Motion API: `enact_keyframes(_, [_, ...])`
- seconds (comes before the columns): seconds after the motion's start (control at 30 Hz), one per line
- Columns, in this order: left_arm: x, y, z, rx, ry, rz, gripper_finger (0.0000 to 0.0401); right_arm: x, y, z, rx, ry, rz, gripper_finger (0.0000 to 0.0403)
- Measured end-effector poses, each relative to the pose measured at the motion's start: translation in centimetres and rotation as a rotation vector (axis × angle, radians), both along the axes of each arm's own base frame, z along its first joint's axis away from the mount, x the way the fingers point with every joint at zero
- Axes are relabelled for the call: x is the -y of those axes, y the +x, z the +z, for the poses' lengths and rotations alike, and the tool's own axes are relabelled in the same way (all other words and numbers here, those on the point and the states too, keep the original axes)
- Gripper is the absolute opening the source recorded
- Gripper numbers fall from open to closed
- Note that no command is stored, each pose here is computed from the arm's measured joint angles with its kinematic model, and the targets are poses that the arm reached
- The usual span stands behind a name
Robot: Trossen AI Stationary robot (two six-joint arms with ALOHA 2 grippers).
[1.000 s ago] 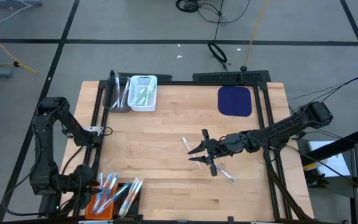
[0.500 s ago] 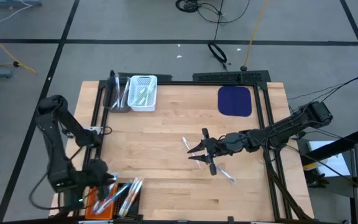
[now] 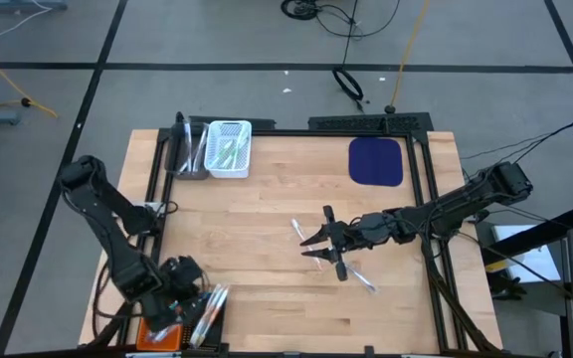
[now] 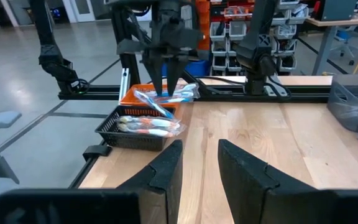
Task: Pick & Place Toothbrushes
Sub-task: Put the blue toothbrush into the orange bin
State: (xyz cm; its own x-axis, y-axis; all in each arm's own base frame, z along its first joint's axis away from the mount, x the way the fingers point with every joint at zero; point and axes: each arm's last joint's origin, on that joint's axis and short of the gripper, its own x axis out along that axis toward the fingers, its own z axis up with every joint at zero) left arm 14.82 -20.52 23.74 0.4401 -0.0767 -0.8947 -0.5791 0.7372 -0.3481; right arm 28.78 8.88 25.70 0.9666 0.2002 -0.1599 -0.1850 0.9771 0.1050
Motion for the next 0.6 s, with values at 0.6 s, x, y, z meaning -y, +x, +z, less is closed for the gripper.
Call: enact_keyframes(0.6, [-0.3,1.7,-1.7,-0.166,-0.023,-0.011,0.0106,0.0,0.0,-0.1,-0.005,-0.002,0.000,0.0093])
